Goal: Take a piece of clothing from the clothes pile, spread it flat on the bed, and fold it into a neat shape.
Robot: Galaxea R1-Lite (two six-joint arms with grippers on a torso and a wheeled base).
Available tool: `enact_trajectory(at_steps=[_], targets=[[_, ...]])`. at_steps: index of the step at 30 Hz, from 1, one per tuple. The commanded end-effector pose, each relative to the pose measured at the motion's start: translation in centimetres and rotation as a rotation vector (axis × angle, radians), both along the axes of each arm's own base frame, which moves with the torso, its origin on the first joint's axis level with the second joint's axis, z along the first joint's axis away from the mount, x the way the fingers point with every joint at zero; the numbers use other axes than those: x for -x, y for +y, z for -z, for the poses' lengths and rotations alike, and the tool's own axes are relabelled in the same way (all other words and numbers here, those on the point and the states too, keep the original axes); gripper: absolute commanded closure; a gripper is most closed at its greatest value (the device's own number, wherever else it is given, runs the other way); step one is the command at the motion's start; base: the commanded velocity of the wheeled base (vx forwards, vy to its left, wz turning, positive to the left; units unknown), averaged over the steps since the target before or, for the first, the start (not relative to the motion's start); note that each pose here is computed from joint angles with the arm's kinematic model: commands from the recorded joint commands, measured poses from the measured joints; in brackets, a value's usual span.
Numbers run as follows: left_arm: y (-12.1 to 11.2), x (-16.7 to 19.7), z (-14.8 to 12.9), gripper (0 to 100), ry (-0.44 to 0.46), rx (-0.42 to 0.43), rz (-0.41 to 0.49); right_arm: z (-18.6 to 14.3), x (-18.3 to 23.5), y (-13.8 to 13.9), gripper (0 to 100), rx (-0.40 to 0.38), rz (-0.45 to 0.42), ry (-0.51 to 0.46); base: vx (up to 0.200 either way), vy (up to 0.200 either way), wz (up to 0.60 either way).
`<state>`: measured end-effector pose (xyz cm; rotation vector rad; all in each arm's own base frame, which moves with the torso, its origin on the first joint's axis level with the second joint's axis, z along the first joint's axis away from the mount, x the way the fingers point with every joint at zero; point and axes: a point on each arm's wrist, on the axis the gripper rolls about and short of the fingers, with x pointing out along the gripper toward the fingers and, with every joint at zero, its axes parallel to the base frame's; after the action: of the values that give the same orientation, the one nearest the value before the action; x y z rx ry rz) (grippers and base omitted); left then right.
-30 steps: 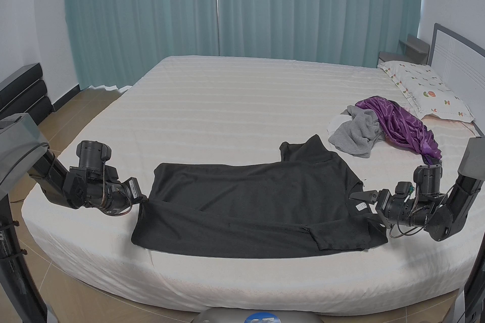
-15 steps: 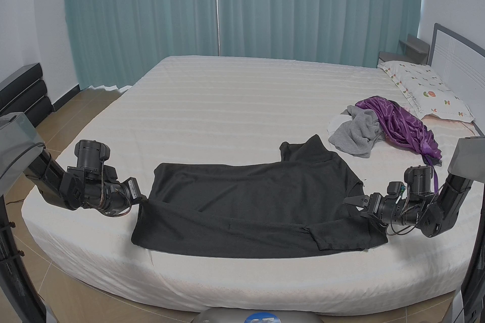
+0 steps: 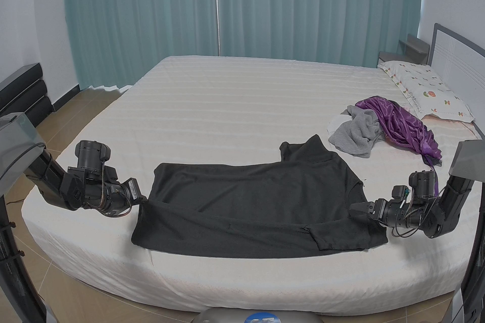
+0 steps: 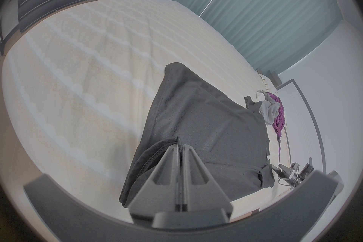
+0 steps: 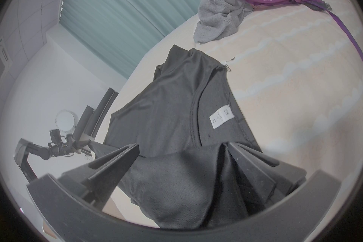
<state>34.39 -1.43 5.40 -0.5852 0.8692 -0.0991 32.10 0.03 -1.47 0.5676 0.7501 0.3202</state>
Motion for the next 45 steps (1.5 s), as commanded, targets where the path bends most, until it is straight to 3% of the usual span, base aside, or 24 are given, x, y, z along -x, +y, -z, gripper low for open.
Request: enact_trajectory(at_steps=[1, 7, 8, 17, 32, 45], targets=[[0.0, 0.0, 0.1, 100, 0.007, 0.001, -0.002, 1.3, 0.5, -0.1, 0, 0.019, -0.017, 0.033, 0.000, 0.000, 0.00], [0.0, 0.1, 0.2, 100, 0.010, 0.001, -0.002, 1.7, 1.0, -0.4, 0, 0.032, -0.023, 0.046, 0.000, 0.000, 0.00], [0.0, 0.1, 0.2, 100, 0.008, 0.001, -0.002, 1.7, 1.0, -0.4, 100, 0.034, -0.023, 0.046, 0.000, 0.000, 0.00], [0.0, 0.4, 0.1, 100, 0.011, 0.000, -0.001, 1.5, 1.4, -1.3, 100, 0.054, -0.016, 0.031, 0.000, 0.000, 0.00], [0.1, 4.4, -2.1, 100, -0.008, 0.008, 0.001, -4.0, 5.8, -1.5, 100, -0.034, -0.068, -0.064, 0.000, 0.000, 0.00], [0.6, 7.4, -3.1, 100, -0.014, 0.012, -0.014, -5.9, 7.7, -2.2, 100, -0.056, -0.028, -0.098, 0.000, 0.000, 0.00]])
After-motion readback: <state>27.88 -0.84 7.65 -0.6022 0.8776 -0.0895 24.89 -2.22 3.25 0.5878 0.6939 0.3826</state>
